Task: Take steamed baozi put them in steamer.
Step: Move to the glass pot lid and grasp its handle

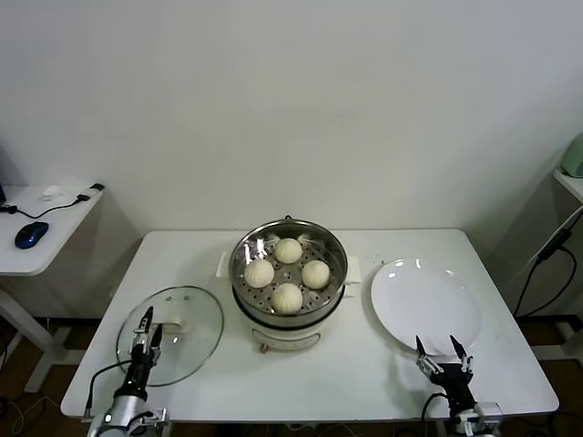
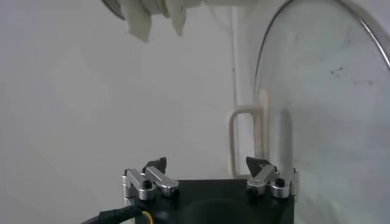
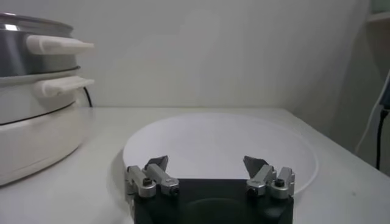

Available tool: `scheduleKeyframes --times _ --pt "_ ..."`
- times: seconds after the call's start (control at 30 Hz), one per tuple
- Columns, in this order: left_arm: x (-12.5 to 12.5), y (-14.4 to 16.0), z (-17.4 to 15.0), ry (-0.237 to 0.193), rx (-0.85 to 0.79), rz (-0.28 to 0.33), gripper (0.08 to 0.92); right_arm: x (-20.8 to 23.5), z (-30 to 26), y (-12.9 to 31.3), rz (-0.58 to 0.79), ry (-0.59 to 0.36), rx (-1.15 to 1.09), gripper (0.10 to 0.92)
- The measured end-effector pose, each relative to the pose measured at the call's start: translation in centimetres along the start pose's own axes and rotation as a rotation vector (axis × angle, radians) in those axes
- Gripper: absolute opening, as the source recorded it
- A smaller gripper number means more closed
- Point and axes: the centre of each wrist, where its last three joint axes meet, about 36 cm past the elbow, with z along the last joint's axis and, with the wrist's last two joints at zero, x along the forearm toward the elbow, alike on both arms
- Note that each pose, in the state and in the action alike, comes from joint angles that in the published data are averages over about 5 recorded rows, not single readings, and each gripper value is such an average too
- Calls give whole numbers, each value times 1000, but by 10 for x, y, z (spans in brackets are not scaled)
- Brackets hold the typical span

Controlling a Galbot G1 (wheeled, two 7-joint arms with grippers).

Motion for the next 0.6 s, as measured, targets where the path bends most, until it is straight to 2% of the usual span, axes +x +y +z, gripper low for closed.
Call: scheduleKeyframes --times 0.17,0.6 --pt "-4 -1 -1 -1 2 9 724 1 2 1 -3 4 4 823" --pt "-12 -6 -1 -6 6 32 343 4 8 8 -19 18 12 823"
